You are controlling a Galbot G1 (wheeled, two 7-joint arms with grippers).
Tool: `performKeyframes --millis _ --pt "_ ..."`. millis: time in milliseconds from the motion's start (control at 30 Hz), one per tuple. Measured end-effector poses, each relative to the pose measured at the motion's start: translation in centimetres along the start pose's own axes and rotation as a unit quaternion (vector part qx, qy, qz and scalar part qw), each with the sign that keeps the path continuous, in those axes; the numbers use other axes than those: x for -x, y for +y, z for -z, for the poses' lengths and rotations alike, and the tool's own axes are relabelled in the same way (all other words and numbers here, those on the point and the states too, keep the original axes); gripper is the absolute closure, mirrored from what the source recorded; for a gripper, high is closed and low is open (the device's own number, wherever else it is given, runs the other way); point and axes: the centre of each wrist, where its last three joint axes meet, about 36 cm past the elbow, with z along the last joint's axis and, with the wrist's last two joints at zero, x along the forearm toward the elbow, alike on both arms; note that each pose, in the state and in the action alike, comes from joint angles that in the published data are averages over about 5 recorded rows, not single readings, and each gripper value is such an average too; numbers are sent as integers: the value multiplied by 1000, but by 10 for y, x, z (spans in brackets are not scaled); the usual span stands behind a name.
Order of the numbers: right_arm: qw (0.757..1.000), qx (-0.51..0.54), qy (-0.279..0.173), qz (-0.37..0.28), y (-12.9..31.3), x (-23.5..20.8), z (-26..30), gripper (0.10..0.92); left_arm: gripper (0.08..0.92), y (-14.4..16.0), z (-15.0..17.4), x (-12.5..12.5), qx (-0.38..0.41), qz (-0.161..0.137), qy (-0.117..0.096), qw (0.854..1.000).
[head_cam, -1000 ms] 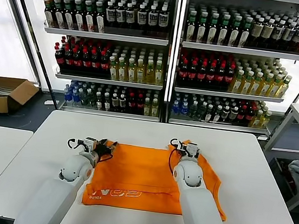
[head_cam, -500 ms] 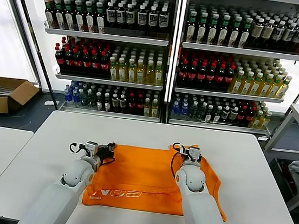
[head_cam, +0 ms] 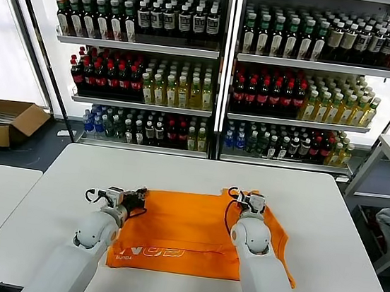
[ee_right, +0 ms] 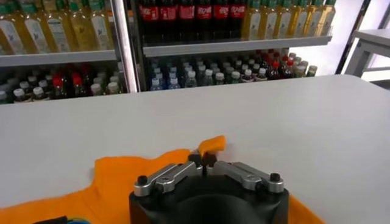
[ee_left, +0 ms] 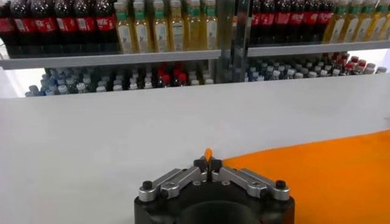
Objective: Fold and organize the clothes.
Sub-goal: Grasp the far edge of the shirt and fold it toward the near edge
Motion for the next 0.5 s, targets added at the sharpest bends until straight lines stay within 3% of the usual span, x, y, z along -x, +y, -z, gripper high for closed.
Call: performKeyframes --millis 267,500 --pt "999 5 -43 8 -14 -29 15 911 908 -2 8 -27 5 -8 -36 999" --pt "998 7 -66 9 -27 -59 10 911 908 -7 5 -53 11 -14 -55 998"
